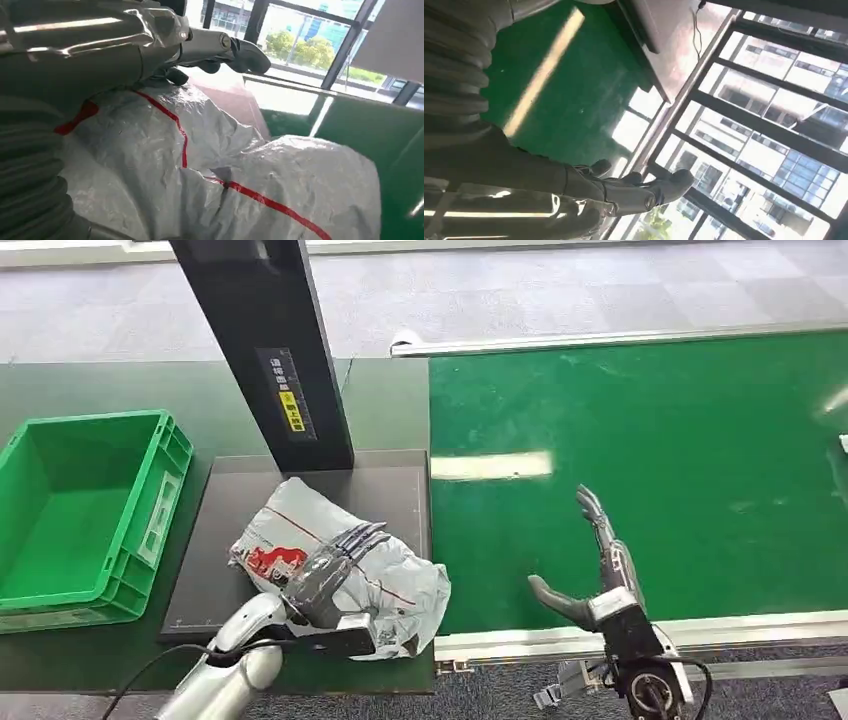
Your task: Moved the parcel from conveyor to table for the left to box.
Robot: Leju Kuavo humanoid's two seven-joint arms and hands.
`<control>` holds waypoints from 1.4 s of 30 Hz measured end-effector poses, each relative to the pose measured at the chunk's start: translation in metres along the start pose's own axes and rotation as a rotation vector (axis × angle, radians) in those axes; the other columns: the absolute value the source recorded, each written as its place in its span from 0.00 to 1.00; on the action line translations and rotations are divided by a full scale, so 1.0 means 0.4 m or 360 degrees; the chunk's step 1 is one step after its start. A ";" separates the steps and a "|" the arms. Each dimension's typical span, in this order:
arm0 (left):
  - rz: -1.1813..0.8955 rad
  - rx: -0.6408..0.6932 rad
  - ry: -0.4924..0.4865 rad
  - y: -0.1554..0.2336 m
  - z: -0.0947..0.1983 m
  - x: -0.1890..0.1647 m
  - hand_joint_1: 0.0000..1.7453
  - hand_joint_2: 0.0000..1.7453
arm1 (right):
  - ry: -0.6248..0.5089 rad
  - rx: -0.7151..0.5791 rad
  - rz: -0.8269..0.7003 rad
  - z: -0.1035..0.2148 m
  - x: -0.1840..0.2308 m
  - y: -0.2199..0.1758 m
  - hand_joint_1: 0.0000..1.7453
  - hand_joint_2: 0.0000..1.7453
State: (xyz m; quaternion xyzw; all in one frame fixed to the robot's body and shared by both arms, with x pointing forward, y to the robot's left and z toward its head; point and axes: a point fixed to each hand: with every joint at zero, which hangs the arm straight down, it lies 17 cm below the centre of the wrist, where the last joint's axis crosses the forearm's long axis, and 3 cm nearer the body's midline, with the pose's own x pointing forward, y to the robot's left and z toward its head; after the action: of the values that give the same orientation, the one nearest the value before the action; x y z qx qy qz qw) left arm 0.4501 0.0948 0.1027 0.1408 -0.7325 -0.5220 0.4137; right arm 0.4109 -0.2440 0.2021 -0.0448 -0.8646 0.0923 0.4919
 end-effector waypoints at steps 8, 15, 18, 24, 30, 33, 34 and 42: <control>0.0003 -0.0082 0.0026 -0.028 0.020 -0.038 1.00 1.00 | -0.0016 -0.0050 0.0024 0.020 0.016 -0.037 0.00 1.00; -0.0003 -0.0094 0.0036 -0.031 0.026 -0.048 1.00 1.00 | -0.0011 -0.0053 0.0026 0.027 0.016 -0.040 0.00 1.00; -0.0005 -0.0092 0.0035 -0.029 0.025 -0.048 1.00 1.00 | -0.0011 -0.0053 0.0026 0.027 0.016 -0.040 0.00 1.00; 0.0305 -0.0033 -0.0115 -0.006 0.026 0.008 1.00 1.00 | -0.0012 -0.0069 0.0033 0.038 0.016 -0.048 0.00 1.00; 0.0420 0.0400 -0.0295 0.196 0.031 0.082 1.00 1.00 | 0.0000 -0.0099 0.0028 0.049 0.011 -0.064 0.00 1.00; 0.0142 0.0737 -0.0370 0.357 0.063 0.105 1.00 1.00 | 0.0022 -0.0101 0.0023 0.063 0.003 -0.062 0.00 1.00; 0.0008 0.0856 -0.0390 0.419 0.078 0.117 1.00 1.00 | 0.0028 -0.0104 0.0021 0.066 0.001 -0.062 0.00 1.00; -0.0546 0.1285 -0.0311 0.722 0.150 0.101 1.00 1.00 | 0.0067 -0.0110 0.0009 0.093 -0.012 -0.057 0.00 1.00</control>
State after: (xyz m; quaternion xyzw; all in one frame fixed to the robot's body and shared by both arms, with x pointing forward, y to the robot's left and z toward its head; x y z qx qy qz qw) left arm 0.4451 0.2281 0.3690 0.3605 -0.8792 -0.2661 0.1619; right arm 0.3816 -0.2716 0.1842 -0.0659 -0.8567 0.0628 0.5078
